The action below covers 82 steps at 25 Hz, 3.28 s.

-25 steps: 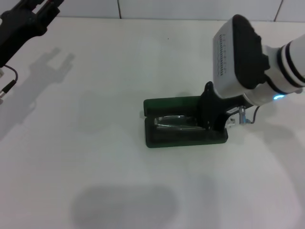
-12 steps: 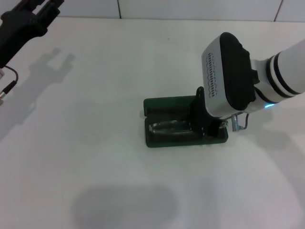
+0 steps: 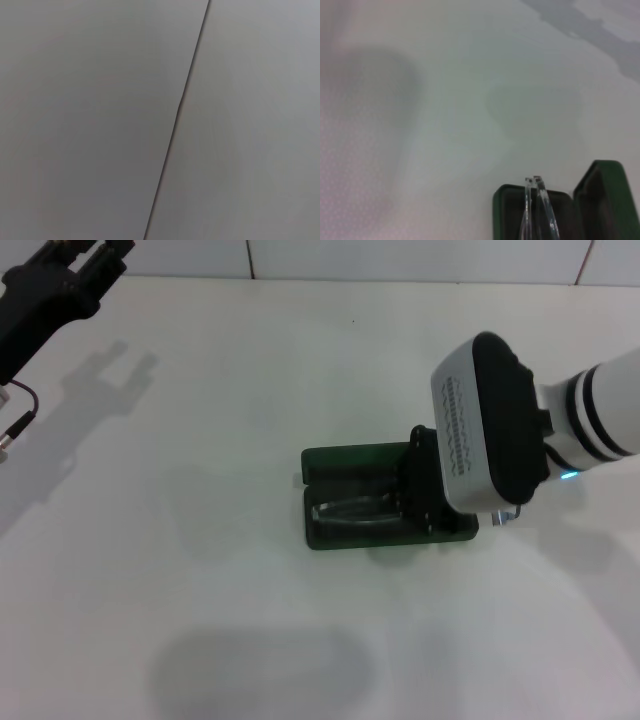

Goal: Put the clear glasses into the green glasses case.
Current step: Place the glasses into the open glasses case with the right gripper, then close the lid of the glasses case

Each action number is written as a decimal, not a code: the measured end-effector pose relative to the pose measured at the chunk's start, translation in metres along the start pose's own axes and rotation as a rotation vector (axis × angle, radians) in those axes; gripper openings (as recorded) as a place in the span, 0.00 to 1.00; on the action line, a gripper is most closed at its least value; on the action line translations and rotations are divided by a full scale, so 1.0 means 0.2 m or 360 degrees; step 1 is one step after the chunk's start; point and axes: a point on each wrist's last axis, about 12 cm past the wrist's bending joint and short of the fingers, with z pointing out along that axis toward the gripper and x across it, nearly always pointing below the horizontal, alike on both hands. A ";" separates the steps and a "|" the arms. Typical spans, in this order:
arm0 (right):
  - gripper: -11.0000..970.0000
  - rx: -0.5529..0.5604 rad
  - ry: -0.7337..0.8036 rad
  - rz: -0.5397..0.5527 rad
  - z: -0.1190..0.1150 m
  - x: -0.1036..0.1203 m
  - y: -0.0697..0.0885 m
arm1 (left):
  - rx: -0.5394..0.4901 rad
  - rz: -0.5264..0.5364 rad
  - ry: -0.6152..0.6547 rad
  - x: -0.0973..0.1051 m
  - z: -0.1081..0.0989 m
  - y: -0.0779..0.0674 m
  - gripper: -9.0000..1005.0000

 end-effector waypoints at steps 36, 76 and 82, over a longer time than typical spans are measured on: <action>0.25 0.0061 0.0005 -0.0163 0.02 0.03 0.05 | -0.0027 -0.0003 0.0011 0.01 -0.02 0.01 0.56; 0.33 0.0448 -0.1217 0.1142 -0.45 0.78 0.28 | 0.0119 -0.0001 0.0195 0.12 0.08 -0.11 0.56; 0.33 0.0367 -0.1189 0.1163 -0.39 0.77 0.32 | 0.0252 -0.0004 0.0557 0.20 0.29 -0.20 0.56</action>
